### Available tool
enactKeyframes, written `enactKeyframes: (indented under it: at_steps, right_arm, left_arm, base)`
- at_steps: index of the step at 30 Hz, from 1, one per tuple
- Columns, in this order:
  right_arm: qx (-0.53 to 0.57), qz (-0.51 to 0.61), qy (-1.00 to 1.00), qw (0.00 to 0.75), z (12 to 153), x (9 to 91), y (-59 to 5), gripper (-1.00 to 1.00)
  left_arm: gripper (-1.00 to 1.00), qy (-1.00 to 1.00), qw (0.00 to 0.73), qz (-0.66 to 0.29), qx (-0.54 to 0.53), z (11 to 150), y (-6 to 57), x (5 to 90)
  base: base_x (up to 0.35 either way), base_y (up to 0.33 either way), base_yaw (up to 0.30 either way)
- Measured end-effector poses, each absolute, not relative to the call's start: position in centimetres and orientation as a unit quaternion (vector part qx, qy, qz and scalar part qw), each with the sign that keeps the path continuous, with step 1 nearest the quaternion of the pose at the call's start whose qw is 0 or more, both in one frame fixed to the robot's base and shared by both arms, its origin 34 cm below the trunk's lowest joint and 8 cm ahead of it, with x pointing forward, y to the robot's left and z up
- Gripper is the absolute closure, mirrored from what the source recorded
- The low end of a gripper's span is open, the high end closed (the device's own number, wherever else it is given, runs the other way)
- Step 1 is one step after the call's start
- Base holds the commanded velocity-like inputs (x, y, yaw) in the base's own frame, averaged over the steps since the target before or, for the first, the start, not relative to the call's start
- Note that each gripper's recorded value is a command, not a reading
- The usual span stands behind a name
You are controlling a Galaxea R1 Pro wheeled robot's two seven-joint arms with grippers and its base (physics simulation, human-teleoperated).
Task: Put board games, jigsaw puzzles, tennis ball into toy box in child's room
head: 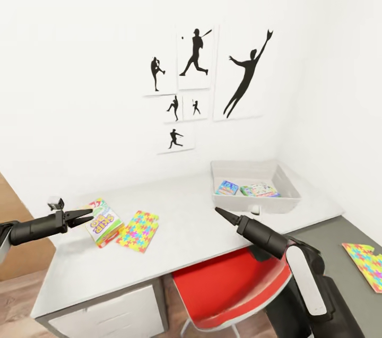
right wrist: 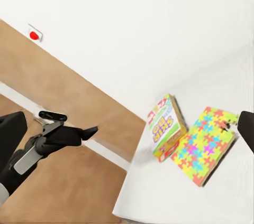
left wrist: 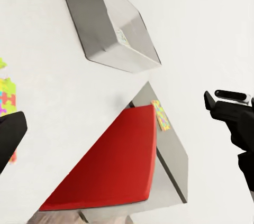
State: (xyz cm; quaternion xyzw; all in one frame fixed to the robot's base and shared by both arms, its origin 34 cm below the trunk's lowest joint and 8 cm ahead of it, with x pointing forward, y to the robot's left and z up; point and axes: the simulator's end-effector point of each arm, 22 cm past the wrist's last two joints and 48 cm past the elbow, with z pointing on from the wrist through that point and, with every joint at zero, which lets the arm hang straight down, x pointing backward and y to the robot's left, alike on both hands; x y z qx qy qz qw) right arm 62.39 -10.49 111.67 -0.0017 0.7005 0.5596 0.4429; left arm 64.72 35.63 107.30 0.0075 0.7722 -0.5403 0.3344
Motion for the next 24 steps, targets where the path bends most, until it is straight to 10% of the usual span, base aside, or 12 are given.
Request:
enactKeyframes:
  at_steps: [24]
  right_arm:
    - [-0.002, 0.558, 0.702, 0.442, 111.55, 62.37, -10.57, -1.0]
  left_arm:
    - [-1.0, 0.772, 0.335, -0.54, 0.007, 107.27, 35.65, 64.71]
  base:
    - [0.014, 0.219, 0.182]
